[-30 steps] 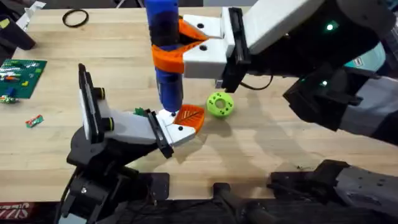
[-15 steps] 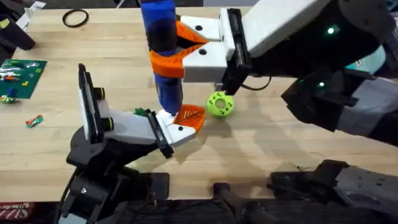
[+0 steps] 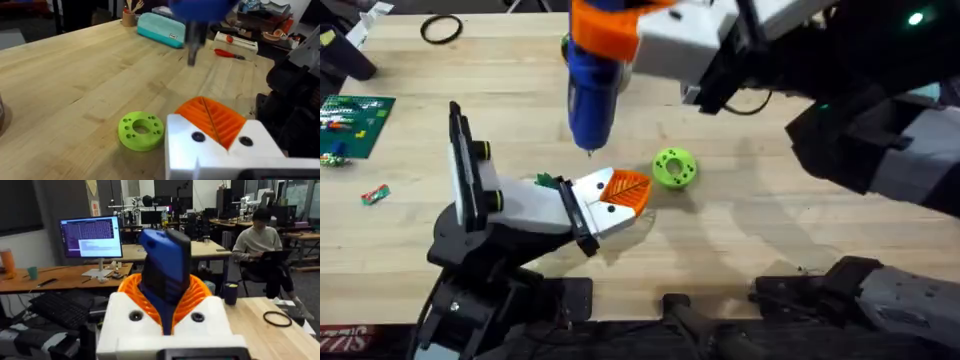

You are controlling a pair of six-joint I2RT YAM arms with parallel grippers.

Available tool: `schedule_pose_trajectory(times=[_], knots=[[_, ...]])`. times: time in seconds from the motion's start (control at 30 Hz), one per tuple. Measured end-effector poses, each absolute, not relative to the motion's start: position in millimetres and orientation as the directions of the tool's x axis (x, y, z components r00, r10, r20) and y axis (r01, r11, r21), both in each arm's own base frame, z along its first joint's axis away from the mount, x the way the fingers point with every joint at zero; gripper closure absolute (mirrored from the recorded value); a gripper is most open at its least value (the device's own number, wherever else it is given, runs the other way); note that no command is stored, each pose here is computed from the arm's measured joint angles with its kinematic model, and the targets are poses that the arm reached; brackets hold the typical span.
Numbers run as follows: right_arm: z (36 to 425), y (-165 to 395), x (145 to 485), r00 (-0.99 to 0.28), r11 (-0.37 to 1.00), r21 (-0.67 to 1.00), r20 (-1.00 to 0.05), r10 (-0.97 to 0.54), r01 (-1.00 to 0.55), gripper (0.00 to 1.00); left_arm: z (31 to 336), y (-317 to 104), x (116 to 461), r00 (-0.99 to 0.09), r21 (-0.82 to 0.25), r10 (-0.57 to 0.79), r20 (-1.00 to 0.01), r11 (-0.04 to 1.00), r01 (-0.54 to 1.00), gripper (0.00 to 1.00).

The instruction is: Pick up the gripper from the table and insert it into the empty holder that is missing its gripper. Then pick up a screw, insert it into the mounting hole, and use the screwdriver to tighten it. Finally, clean up the table by picking up the vegetable and placing it into the bucket.

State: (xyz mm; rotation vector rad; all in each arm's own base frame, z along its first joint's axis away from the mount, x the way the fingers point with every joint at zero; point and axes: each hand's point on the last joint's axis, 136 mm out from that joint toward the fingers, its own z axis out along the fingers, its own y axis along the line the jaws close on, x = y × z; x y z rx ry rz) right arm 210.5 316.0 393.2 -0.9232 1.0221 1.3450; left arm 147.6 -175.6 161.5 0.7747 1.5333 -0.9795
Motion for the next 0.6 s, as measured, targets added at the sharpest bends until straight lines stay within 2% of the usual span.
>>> schedule_pose_trajectory(times=[0.17, 0.37, 0.6], knots=[[398.9, 312.2, 220.4, -0.045, 0.057, 0.066, -0.95, 0.309, -0.996, 0.953, 161.4, -175.8, 147.1, -0.182, -0.177, -0.031, -0.983, 0.441, 0.88, 0.983], [364.5, 298.5, 258.4, -0.178, 0.158, 0.215, -0.96, 0.218, -0.964, 0.953, 161.4, -176.1, 146.7, -0.182, -0.177, -0.03, -0.983, 0.438, 0.881, 0.983], [321.7, 263.1, 304.6, -0.353, 0.324, 0.388, -0.921, 0.164, -0.863, 0.954, 161.4, -176.3, 146.2, -0.183, -0.177, -0.03, -0.983, 0.436, 0.882, 0.983]])
